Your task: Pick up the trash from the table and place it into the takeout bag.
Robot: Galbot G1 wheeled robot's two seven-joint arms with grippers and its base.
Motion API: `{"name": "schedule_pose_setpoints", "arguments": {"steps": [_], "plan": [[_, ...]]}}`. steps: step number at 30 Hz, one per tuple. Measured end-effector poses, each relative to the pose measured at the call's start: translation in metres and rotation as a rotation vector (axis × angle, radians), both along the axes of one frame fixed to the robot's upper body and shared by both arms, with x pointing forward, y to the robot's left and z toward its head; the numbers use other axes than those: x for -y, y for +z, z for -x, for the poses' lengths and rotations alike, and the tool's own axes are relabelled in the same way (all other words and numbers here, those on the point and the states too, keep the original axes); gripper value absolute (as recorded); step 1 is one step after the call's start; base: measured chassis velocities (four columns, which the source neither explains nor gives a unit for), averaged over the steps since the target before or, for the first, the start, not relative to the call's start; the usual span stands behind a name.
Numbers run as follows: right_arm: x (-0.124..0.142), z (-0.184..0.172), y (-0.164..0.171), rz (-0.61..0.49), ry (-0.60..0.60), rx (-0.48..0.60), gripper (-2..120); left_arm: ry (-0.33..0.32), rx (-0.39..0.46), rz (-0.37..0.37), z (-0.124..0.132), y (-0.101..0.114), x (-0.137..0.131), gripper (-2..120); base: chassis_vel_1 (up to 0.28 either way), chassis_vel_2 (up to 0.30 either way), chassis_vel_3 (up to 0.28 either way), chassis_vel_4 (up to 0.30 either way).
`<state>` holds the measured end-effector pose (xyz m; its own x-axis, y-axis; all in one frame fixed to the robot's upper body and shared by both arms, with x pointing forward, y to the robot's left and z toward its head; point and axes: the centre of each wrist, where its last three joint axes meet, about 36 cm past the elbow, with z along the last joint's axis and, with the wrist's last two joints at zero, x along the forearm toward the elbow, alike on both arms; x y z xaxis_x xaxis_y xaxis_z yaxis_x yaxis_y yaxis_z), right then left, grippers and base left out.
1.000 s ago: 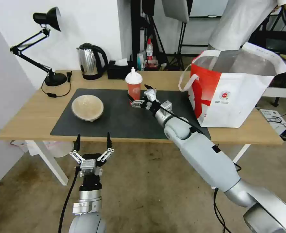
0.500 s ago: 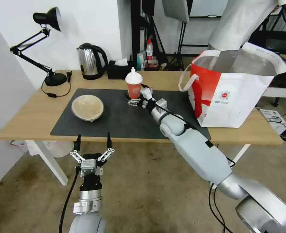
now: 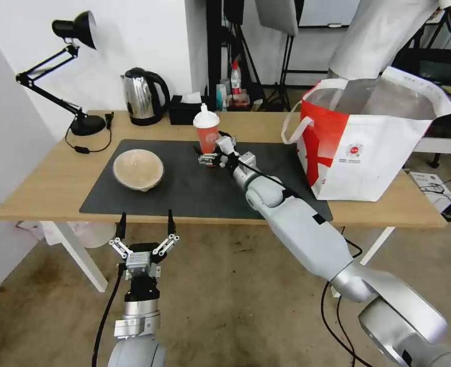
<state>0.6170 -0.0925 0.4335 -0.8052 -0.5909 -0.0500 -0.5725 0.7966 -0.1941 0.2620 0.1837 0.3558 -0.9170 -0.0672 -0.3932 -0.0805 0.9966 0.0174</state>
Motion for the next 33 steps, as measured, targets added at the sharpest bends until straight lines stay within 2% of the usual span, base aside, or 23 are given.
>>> {"name": "schedule_pose_setpoints", "arguments": {"steps": [32,33], "plan": [[0.009,-0.013,-0.008,0.015,-0.029,-0.018,100,0.0,-0.001,0.002,0.002,-0.002,-0.003,100,0.0,0.0,0.0,0.0],[0.009,-0.013,-0.009,0.016,-0.03,-0.019,95,0.001,-0.001,0.002,0.002,-0.002,-0.003,100,0.0,0.0,0.0,0.0]]}}
